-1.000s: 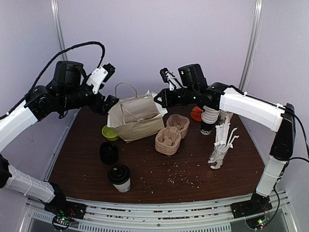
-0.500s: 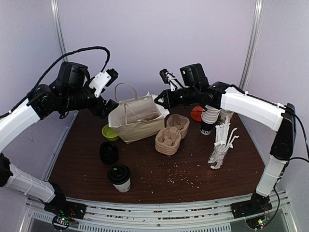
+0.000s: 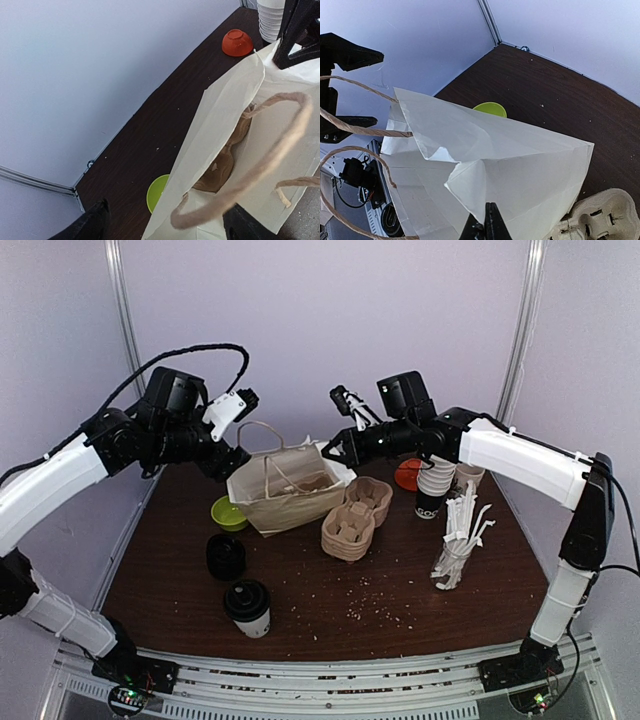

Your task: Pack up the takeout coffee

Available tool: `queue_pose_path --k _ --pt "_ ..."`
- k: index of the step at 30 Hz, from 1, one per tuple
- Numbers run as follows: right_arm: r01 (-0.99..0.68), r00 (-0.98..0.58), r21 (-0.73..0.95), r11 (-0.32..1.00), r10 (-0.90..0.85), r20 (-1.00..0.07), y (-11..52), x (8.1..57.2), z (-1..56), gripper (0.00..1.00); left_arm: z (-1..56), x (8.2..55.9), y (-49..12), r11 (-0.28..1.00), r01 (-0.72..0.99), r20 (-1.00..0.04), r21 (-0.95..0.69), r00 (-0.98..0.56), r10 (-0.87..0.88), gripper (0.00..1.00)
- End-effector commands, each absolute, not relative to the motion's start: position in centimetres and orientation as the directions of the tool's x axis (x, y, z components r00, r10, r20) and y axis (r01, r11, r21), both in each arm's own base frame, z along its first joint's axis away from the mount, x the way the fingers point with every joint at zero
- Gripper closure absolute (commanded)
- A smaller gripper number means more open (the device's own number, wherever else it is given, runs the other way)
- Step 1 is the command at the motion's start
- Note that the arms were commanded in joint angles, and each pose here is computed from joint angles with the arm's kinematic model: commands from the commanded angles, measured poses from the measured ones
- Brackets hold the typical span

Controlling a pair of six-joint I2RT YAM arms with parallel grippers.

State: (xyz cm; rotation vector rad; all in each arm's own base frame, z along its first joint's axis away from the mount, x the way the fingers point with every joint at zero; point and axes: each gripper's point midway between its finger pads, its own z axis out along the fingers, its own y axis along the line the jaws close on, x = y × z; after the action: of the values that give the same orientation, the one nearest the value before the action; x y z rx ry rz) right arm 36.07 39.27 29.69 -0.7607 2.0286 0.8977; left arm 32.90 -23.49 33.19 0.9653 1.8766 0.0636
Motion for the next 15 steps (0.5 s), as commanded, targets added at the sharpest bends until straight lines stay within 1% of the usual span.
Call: queue_pose_path --k 1,5,8,9,10,12,15 --pt "-0.782 -0.491 0.327 0.530 -0.201 -0.848 38.8 35.0 31.7 1.00 34.3 34.0 -24.7 0.668 0.595 -0.763 0.447 -0.136 0.632 0.20" --pt "-0.787 -0.490 0.330 0.522 -0.203 -0.848 38.9 34.9 31.8 1.00 33.6 34.3 -25.5 0.646 0.616 -0.756 0.450 -0.122 0.643 0.21" --pt "-0.788 -0.491 0.332 0.519 -0.202 -0.848 39.0 34.9 31.9 1.00 33.3 34.8 -26.1 0.637 0.625 -0.756 0.452 -0.111 0.645 0.25" --pt "-0.789 -0.490 0.332 0.517 -0.203 -0.848 39.0 34.9 32.0 1.00 33.2 35.0 -26.2 0.636 0.624 -0.755 0.455 -0.109 0.647 0.28" --pt "-0.789 -0.491 0.334 0.515 -0.203 -0.847 39.1 34.9 32.0 1.00 33.1 35.2 -26.3 0.633 0.624 -0.751 0.458 -0.109 0.651 0.33" --pt "-0.789 -0.490 0.334 0.515 -0.202 -0.848 39.0 34.9 32.1 1.00 32.7 35.5 -26.6 0.627 0.628 -0.744 0.461 -0.111 0.659 0.41" --pt "-0.793 -0.488 0.333 0.511 -0.204 -0.849 39.1 34.8 32.3 1.00 32.1 36.0 -26.9 0.621 0.628 -0.734 0.469 -0.114 0.670 0.47"
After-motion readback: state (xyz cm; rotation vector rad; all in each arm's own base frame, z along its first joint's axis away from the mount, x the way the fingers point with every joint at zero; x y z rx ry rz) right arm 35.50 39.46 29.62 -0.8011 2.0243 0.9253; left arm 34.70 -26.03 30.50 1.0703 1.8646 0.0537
